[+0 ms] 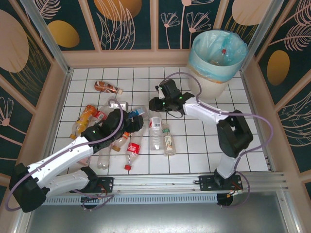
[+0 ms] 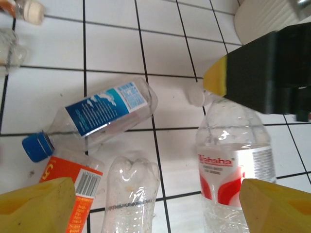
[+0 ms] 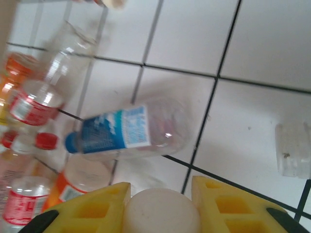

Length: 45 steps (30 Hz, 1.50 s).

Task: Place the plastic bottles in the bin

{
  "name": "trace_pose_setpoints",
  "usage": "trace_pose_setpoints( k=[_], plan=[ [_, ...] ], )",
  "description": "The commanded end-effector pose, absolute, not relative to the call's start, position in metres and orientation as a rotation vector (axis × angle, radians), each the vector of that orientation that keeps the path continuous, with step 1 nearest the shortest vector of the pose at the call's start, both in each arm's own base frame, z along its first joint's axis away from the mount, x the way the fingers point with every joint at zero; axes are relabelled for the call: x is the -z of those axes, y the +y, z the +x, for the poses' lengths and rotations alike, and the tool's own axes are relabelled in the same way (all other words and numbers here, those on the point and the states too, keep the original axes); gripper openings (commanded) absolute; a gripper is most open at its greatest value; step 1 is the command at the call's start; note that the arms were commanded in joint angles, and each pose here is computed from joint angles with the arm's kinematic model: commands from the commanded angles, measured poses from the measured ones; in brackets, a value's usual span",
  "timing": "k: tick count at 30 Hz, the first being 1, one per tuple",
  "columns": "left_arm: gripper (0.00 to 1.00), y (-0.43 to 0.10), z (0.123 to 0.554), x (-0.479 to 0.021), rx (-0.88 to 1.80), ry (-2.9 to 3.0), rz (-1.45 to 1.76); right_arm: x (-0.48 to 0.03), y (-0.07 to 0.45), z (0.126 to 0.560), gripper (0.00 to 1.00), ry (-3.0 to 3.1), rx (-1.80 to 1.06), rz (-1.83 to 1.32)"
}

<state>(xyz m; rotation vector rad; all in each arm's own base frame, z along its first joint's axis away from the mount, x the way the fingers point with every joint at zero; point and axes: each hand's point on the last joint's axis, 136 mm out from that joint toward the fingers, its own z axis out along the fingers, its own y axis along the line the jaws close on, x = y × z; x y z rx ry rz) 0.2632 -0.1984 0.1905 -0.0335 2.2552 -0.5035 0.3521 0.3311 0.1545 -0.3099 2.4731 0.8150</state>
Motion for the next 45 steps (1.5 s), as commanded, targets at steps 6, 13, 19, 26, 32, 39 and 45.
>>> trace_pose_setpoints(
  k=[6, 13, 19, 26, 32, 39, 45],
  plan=[
    [0.85, -0.187, 0.277, -0.271, 0.473, 2.036, -0.023, -0.328, 0.293, 0.368, 0.0, 1.962, -0.72, -0.262],
    [0.84, -0.212, 0.294, -0.327, 0.517, 1.92, 0.071, -0.469, 0.208, 0.368, 0.0, 1.548, -0.354, -0.091],
    [0.83, -0.255, 0.315, -0.365, 0.588, 1.873, 0.179, -0.546, 0.148, 0.377, 0.0, 1.316, -0.017, 0.058],
    [0.82, -0.293, 0.329, -0.378, 0.694, 1.865, 0.244, -0.587, 0.084, 0.408, 0.0, 1.182, 0.283, 0.225],
    [0.82, -0.302, 0.33, -0.37, 0.729, 1.883, 0.258, -0.596, 0.039, 0.441, 0.0, 1.156, 0.384, 0.293],
    [0.83, -0.3, 0.329, -0.361, 0.717, 1.896, 0.255, -0.58, 0.03, 0.491, 0.0, 1.23, 0.445, 0.291],
    [0.83, -0.298, 0.328, -0.355, 0.714, 1.905, 0.245, -0.544, 0.032, 0.526, 0.0, 1.341, 0.508, 0.279]
  ],
)
